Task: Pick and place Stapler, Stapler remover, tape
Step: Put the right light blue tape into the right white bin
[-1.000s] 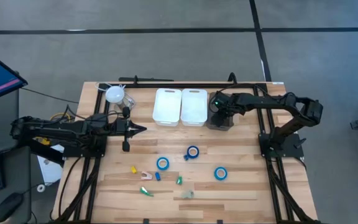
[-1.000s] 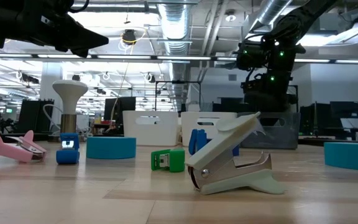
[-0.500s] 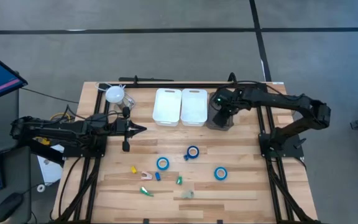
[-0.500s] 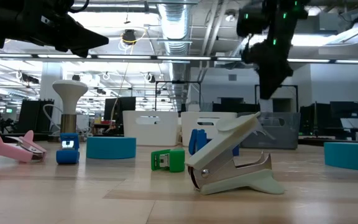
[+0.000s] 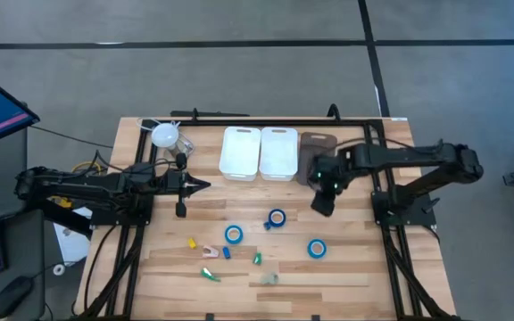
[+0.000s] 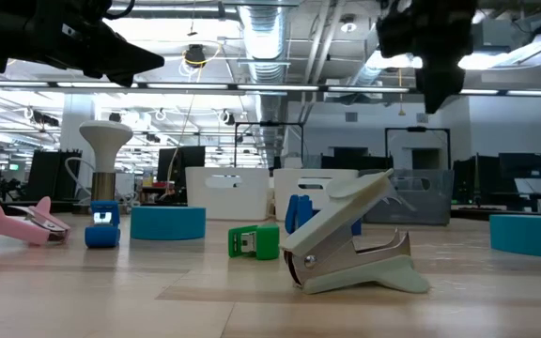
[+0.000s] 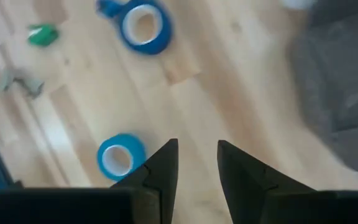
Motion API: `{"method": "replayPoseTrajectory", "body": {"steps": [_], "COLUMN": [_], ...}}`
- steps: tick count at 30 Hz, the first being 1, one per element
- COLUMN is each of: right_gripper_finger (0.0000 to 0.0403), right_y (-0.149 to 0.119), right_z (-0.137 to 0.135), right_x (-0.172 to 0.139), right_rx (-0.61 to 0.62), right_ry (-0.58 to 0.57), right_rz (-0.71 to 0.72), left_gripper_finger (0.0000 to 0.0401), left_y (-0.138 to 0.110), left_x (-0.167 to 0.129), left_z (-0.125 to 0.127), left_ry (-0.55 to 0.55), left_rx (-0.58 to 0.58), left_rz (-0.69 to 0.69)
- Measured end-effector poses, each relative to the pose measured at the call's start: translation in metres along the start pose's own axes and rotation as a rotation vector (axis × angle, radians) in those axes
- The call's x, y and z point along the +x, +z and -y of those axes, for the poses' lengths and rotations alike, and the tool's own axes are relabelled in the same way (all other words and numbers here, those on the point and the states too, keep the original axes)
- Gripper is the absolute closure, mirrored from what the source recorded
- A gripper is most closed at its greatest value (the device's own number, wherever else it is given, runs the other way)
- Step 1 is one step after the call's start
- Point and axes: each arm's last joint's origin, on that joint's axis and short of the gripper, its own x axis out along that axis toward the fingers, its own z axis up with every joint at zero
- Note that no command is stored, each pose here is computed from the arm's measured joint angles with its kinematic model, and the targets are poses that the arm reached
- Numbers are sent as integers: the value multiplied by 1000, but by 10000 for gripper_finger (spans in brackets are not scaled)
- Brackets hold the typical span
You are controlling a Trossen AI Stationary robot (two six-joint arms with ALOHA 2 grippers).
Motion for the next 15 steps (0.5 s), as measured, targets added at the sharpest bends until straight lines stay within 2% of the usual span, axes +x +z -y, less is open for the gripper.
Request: {"method": "replayPoseTrajectory", "body": {"steps": [7, 15], "right_gripper_finger": [299, 299], "right_y": [-17, -37], "right_z": [-40, -76], "right_x": [17, 54], "right_rx": [-55, -58], "right_ry": [14, -52], "right_rz": [-76, -208], "left_gripper_finger": [398, 398], "left_y": [0, 0], "left_x": [0, 0], "left_z": [0, 0], "left_ry": [0, 0], "left_rx": [0, 0], "left_rz": [0, 0]}}
